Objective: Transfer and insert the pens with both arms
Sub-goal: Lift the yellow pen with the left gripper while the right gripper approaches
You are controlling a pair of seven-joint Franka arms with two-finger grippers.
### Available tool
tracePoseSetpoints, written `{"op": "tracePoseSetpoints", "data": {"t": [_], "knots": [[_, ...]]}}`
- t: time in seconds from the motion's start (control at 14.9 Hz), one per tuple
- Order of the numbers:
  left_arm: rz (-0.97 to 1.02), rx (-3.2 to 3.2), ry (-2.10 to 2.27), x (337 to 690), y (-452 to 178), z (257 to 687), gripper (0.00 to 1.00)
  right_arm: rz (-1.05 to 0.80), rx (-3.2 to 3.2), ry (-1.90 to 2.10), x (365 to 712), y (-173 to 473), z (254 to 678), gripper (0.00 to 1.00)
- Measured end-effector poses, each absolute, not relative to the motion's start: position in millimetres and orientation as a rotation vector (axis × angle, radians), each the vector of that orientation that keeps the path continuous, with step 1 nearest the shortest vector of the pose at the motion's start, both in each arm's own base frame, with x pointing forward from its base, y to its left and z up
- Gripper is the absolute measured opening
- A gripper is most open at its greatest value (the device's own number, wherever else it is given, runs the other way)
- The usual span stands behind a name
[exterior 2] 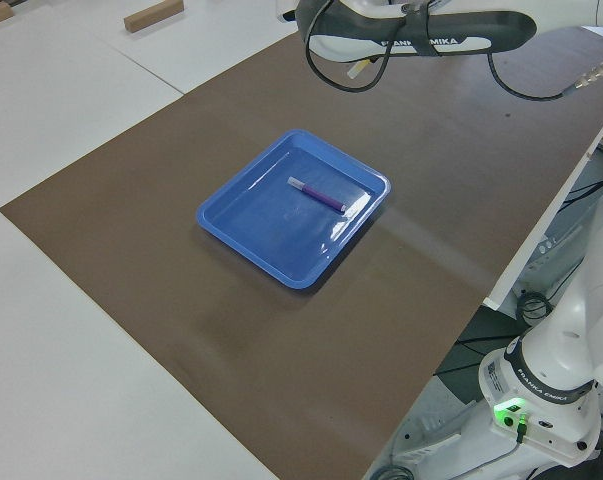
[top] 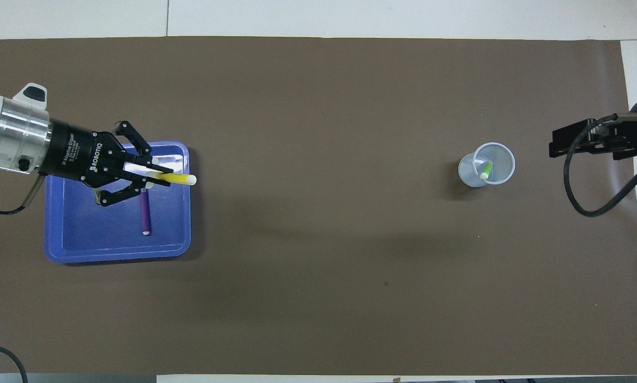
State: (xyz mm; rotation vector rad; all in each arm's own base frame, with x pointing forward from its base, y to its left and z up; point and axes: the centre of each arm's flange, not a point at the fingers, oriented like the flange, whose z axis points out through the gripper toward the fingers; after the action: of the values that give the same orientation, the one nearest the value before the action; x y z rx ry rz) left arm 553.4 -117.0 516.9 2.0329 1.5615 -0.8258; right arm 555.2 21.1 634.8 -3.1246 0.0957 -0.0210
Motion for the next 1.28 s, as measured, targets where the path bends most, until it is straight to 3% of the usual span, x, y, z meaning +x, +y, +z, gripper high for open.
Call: {"op": "tracePoseSetpoints", "data": {"t": [0.47, 0.87, 1.28], "knots": [[-1.127, 1.708, 1.588, 531, -222, 530, 0.17, -0.020, -3.126, 0.096, 545, 21, 647, 1.00], [-1.151, 1.553, 1.629, 506, -287, 527, 0.17, -0.046, -3.124, 0.078, 537, 27, 659, 1.00], [-1.134, 1.547, 1.622, 492, -315, 526, 0.17, -0.002, -2.866, 0.117, 531, 104, 664, 1.00]]}}
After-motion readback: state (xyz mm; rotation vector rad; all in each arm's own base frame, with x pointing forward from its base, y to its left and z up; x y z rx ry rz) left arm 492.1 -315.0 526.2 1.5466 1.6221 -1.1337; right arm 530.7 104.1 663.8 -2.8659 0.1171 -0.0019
